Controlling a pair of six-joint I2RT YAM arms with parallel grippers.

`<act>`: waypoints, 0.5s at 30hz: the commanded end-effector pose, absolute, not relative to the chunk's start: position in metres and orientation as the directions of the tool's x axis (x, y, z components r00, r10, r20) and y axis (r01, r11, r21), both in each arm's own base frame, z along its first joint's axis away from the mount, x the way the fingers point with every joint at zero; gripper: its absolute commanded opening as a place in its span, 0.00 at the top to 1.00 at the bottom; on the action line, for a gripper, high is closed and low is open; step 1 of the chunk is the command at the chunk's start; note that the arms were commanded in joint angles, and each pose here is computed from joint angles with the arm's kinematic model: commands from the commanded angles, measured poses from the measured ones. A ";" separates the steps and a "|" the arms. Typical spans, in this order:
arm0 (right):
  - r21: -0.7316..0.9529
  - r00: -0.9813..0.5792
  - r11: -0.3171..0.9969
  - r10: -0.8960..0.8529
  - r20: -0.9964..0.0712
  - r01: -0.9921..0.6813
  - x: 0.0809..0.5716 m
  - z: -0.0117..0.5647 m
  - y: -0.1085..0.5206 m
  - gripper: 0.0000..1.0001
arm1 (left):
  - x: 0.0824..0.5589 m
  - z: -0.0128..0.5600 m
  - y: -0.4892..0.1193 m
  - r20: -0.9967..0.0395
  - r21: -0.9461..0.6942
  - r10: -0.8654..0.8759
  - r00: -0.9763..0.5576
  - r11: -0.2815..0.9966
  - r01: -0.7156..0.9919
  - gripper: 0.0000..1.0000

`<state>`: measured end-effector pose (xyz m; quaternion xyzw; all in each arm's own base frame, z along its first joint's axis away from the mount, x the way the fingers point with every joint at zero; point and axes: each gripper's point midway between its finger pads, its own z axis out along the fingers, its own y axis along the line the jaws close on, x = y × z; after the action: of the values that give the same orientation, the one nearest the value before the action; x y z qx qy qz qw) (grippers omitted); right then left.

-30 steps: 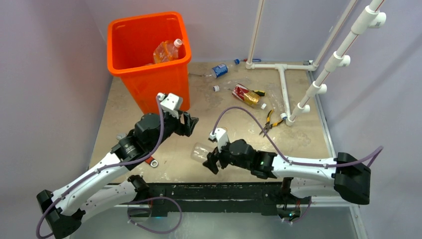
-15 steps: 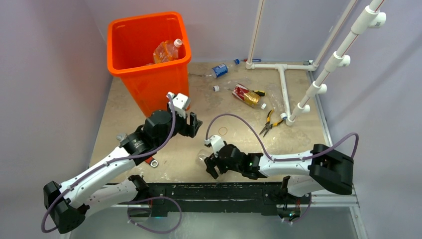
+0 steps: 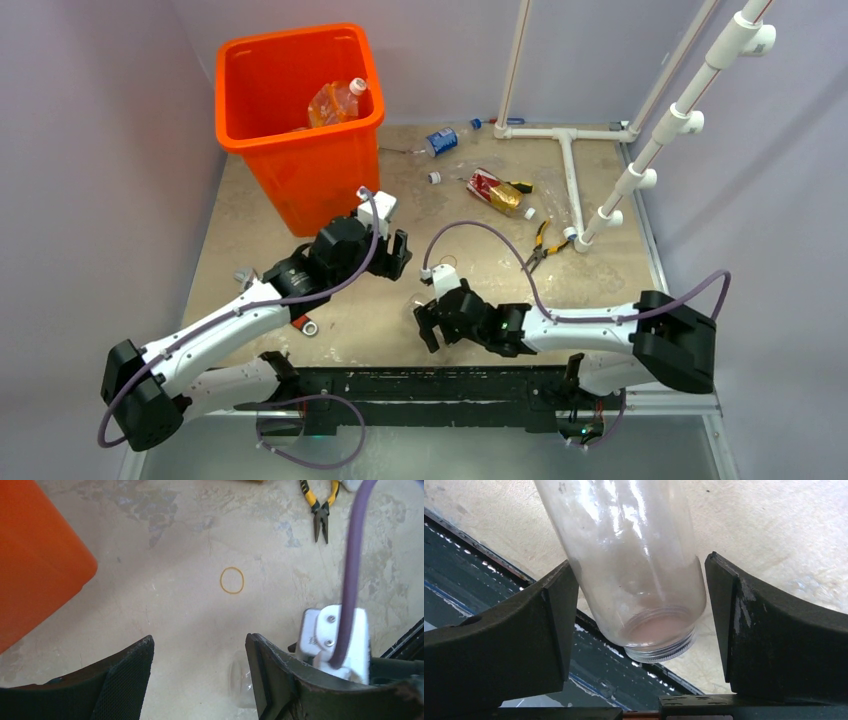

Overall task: Put the plastic bottles in the bin
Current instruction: Pick up the plastic bottle at the center of the board.

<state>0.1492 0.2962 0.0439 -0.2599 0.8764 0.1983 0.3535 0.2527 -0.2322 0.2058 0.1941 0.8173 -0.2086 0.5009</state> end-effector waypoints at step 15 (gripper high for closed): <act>0.364 -0.582 0.723 -0.064 -0.811 -0.587 0.143 0.136 0.299 0.04 | 0.257 0.188 -0.253 -0.856 -0.199 0.124 -0.502 0.817 0.542 0.34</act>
<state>0.1525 0.2866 0.0930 -0.2097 0.8635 0.2340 0.3945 0.2488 -0.2410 0.1731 0.2146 0.8432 -0.2037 0.4488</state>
